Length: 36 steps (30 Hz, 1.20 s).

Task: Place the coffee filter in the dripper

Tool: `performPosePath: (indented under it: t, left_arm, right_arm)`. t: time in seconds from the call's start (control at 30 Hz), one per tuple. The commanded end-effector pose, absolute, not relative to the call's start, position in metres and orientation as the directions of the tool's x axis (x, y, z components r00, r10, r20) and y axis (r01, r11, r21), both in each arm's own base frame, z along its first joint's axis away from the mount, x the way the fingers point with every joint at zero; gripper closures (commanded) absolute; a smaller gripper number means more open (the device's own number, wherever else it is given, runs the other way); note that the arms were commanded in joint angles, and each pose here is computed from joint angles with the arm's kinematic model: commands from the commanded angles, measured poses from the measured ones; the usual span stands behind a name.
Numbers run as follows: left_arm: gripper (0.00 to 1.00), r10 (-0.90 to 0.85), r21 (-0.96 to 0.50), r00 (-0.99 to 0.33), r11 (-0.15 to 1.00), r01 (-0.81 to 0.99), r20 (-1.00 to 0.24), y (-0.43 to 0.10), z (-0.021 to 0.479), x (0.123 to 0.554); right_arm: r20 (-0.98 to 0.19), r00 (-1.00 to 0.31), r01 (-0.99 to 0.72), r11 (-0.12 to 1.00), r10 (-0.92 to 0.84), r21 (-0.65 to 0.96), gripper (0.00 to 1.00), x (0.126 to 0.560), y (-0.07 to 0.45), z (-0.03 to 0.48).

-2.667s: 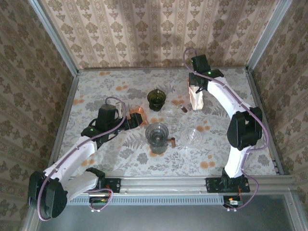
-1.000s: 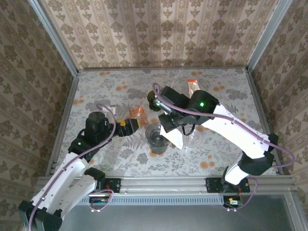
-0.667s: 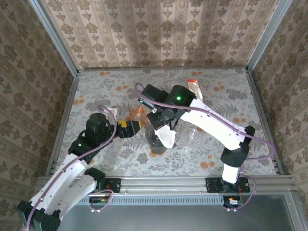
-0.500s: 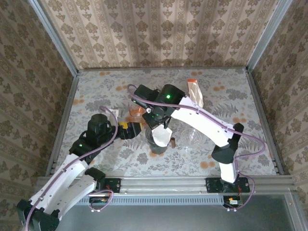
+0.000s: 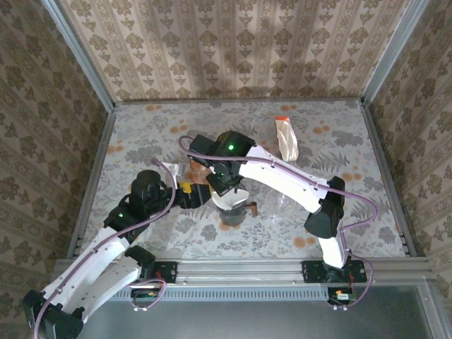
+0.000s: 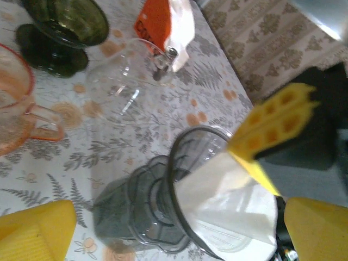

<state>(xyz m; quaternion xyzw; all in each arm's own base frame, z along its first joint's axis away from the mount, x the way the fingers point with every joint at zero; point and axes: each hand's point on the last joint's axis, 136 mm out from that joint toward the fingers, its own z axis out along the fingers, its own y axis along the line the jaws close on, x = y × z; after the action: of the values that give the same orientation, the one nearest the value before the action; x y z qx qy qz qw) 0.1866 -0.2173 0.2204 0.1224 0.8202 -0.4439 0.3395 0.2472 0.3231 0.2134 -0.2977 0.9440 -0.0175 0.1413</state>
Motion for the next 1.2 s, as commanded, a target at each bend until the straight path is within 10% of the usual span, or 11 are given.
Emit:
performPosePath:
  t: [0.0,0.13,0.4,1.17]
  left_arm:
    - [0.02,-0.072,-0.630,-0.711,0.532,0.566,-0.700,-0.229,0.230,0.176]
    - [0.20,-0.053,-0.625,-0.737,0.572,0.530,-0.674,-0.229,0.212,0.176]
    - [0.18,-0.096,-0.620,-0.725,0.602,0.503,-0.682,-0.219,0.222,0.178]
    - [0.12,-0.046,-0.621,-0.760,0.610,0.493,-0.649,-0.236,0.219,0.189]
  right_arm:
    - [-0.304,-0.785,-0.539,0.837,-0.540,-0.094,1.00,0.249,0.322,0.223]
    - [-0.343,-0.783,-0.526,0.847,-0.519,-0.082,0.87,0.251,0.323,0.228]
    - [-0.493,-0.758,-0.477,0.878,-0.426,-0.026,0.45,0.254,0.314,0.258]
    - [-0.729,-0.652,-0.449,0.881,-0.209,0.149,0.18,0.251,0.269,0.246]
